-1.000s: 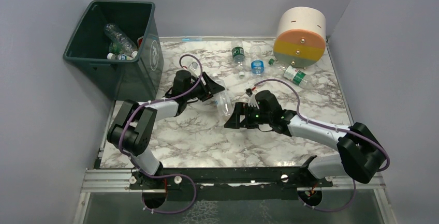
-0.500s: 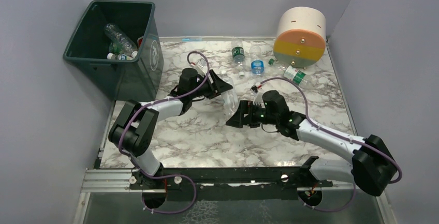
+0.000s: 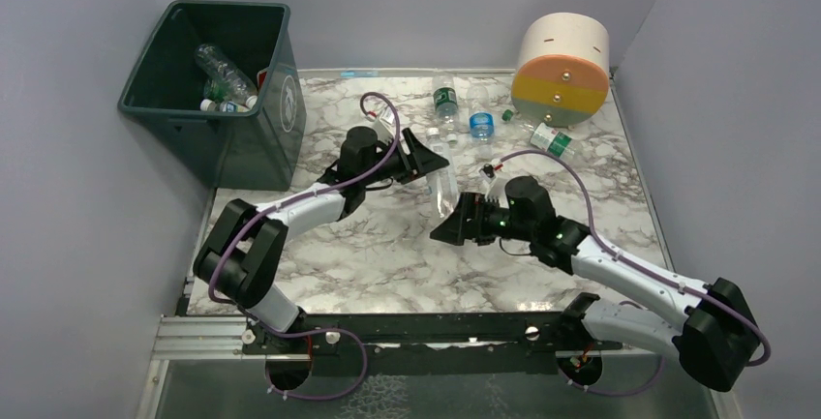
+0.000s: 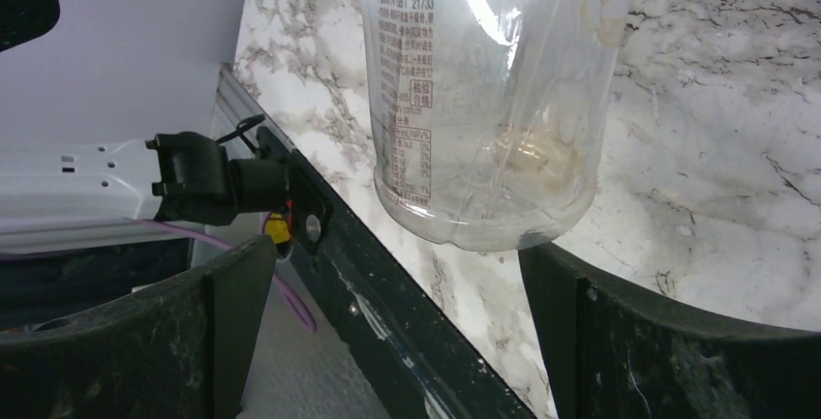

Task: Put the plastic bottles in the bin
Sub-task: Place the plastic bottle in the trash bin.

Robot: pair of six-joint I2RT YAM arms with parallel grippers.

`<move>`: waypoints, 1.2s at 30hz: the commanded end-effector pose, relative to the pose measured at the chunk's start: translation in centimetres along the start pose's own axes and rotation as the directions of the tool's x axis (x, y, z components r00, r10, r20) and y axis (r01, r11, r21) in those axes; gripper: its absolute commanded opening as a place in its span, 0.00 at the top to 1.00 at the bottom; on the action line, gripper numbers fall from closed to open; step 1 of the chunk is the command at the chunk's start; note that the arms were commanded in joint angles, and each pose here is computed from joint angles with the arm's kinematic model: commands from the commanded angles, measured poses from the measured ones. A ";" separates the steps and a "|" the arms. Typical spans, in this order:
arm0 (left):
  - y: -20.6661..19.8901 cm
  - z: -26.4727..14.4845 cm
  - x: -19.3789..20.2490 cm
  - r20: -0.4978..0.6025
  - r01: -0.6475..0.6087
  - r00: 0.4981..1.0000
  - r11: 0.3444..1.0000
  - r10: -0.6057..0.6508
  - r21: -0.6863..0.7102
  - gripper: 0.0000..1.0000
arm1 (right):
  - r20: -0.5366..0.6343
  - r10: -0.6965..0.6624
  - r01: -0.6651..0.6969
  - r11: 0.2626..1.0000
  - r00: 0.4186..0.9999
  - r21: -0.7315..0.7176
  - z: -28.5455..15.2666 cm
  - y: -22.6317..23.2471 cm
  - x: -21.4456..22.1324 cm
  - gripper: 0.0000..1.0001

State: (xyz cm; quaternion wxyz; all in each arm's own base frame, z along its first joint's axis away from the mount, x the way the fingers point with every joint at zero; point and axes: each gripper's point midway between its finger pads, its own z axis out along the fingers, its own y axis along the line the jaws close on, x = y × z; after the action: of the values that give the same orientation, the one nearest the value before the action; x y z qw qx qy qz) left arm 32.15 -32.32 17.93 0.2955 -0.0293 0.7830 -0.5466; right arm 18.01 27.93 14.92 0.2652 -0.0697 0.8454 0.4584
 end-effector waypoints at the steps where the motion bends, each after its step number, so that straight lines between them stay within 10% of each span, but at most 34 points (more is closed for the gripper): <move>1: -4.0 -0.6 -2.0 0.060 -0.056 0.997 0.997 0.053 0.061 0.39 | -0.018 0.016 -0.016 1.000 1.000 -0.002 -0.6 0.0 0.8 0.01; 36: -8.2 -1.9 -3.0 0.096 -0.125 0.989 0.988 0.116 0.089 0.39 | -0.031 0.036 -0.037 0.999 0.999 -0.021 -0.9 0.1 1.5 0.01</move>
State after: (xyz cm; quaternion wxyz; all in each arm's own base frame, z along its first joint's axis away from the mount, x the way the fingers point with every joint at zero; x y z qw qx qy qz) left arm 31.27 -32.68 23.38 0.3283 -0.0090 0.7689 -0.5486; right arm 16.96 27.30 15.06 0.2546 -0.0600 0.8463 0.4641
